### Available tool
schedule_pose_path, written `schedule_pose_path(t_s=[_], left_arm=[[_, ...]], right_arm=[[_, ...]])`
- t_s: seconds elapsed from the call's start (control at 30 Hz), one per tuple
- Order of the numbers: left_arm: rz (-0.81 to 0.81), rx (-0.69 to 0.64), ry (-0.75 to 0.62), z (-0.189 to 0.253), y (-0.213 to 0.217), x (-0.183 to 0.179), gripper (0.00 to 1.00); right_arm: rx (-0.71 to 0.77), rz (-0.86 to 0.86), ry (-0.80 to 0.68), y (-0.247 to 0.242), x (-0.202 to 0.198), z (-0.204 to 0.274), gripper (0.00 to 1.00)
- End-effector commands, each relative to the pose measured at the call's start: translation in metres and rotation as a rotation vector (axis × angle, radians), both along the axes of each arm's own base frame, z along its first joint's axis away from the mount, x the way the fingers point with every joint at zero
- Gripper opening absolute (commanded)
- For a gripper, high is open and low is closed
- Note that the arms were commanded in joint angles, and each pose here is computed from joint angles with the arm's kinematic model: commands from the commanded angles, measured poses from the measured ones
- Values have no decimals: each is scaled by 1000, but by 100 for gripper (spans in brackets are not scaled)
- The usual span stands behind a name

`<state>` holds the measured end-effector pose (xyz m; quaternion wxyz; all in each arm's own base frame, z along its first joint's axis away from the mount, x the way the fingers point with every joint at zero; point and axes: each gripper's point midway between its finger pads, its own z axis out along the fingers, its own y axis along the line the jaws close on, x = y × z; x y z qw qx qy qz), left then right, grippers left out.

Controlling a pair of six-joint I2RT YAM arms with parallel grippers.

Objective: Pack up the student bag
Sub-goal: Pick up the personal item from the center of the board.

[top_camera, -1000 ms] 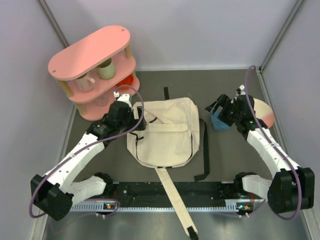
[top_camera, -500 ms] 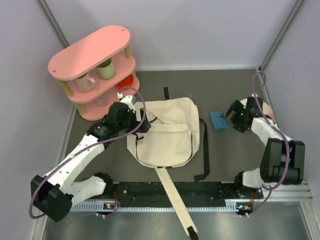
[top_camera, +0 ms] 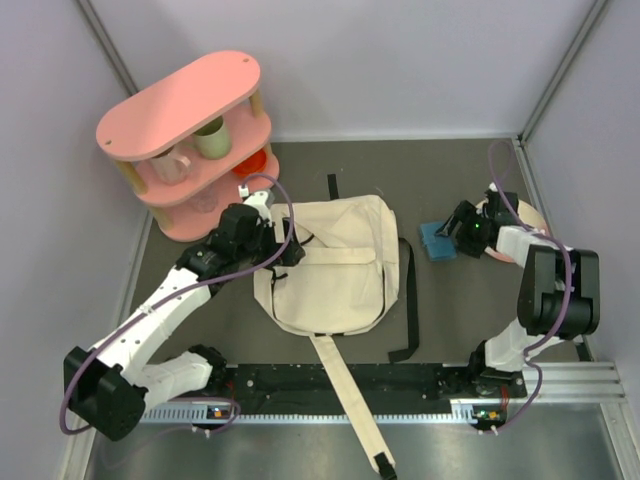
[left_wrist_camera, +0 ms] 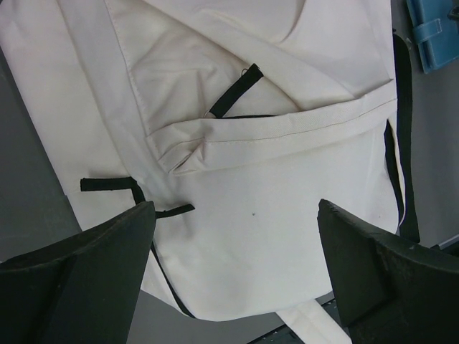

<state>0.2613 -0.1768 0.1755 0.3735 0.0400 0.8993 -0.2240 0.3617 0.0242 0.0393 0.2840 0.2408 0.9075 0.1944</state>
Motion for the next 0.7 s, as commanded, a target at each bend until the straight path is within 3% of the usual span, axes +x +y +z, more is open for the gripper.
schedule_pose_path(t_s=[0.0, 0.37, 0.67], left_arm=[[-24, -28, -37, 9, -9, 8, 99], [-27, -31, -17, 1, -10, 6, 99], [-35, -36, -11, -1, -12, 6, 99]], right_arm=[[36, 94, -9, 12, 7, -8, 72], [-45, 228, 70, 42, -7, -24, 65], [-13, 257, 7, 61, -7, -14, 63]])
